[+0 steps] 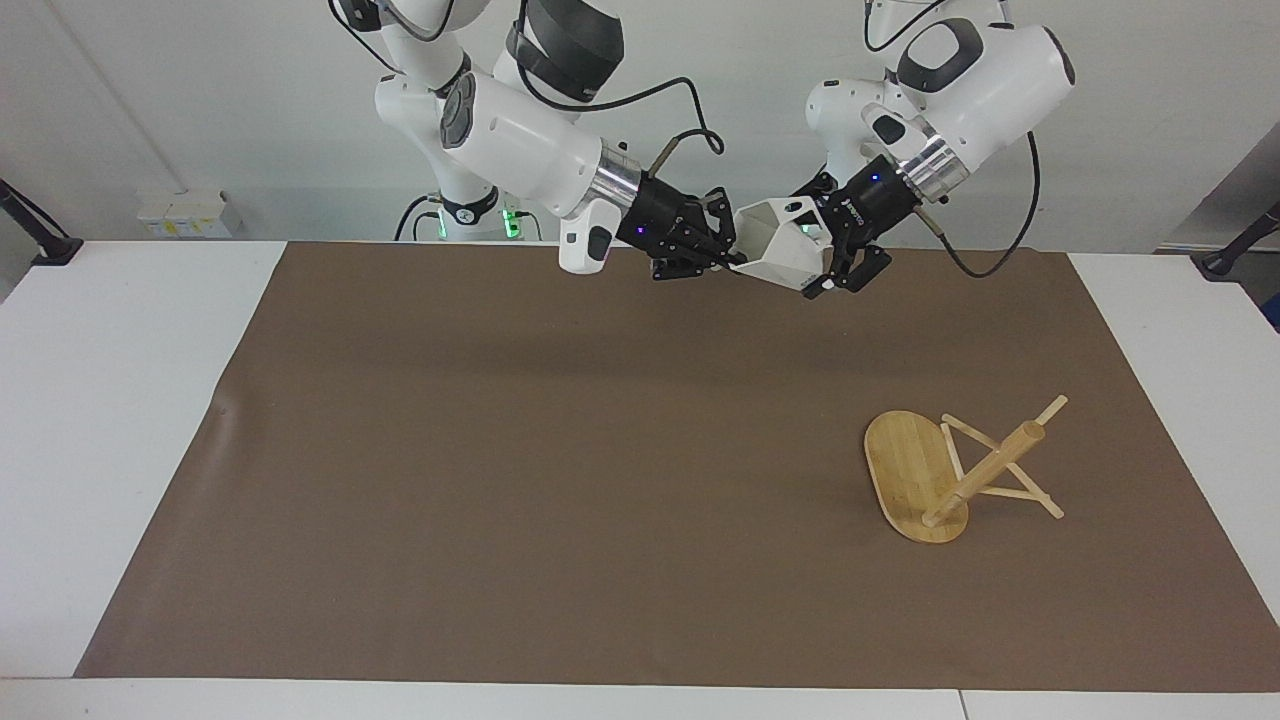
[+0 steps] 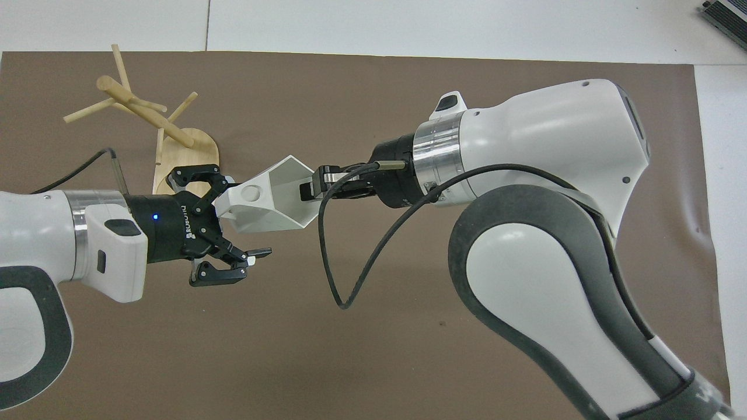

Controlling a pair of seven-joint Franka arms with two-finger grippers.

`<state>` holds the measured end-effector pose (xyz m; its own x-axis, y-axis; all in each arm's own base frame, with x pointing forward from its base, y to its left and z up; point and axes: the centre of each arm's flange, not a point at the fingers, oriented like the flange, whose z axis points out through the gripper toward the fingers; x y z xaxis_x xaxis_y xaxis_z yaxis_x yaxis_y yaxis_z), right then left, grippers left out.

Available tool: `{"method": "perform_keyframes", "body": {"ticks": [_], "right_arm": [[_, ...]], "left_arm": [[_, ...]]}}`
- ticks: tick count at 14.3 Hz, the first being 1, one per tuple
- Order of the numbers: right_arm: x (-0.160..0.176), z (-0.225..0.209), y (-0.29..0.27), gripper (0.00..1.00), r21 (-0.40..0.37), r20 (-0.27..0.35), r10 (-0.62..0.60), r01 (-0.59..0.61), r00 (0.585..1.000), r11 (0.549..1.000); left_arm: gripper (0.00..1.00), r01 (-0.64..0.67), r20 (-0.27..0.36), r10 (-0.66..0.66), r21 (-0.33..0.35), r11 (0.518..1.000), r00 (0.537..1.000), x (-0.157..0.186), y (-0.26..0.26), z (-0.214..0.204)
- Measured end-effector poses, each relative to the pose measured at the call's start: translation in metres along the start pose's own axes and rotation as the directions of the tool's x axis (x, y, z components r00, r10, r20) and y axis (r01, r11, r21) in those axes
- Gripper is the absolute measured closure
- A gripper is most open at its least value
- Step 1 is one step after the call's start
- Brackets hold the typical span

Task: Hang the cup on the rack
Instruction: 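Close the left gripper on the cup's base held by the right gripper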

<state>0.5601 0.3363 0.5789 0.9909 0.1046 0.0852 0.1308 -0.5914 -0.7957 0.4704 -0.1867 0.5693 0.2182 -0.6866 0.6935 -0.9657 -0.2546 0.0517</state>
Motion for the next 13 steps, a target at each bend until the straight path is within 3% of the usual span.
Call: {"method": "perform_keyframes", "body": {"ticks": [7, 10, 13], "right_arm": [[-0.0002, 0.0001, 0.0001, 0.96, 0.000, 0.002, 0.000, 0.000, 1.000, 1.000], [-0.0021, 0.0008, 0.0009, 0.96, -0.002, 0.023, 0.001, -0.001, 1.000, 1.000], [-0.0020, 0.0005, 0.0009, 0.96, -0.002, 0.023, 0.001, -0.001, 1.000, 1.000]], "left_arm": [[0.02, -0.003, -0.002, 0.003, 0.001, 1.000, 1.000, 0.0014, 0.0014, -0.0018], [0.33, 0.005, -0.005, -0.005, 0.011, 1.000, 1.000, 0.0012, -0.0007, -0.0045], [0.33, 0.007, -0.005, -0.007, 0.011, 1.000, 1.000, 0.0015, -0.0005, -0.0043]]}}
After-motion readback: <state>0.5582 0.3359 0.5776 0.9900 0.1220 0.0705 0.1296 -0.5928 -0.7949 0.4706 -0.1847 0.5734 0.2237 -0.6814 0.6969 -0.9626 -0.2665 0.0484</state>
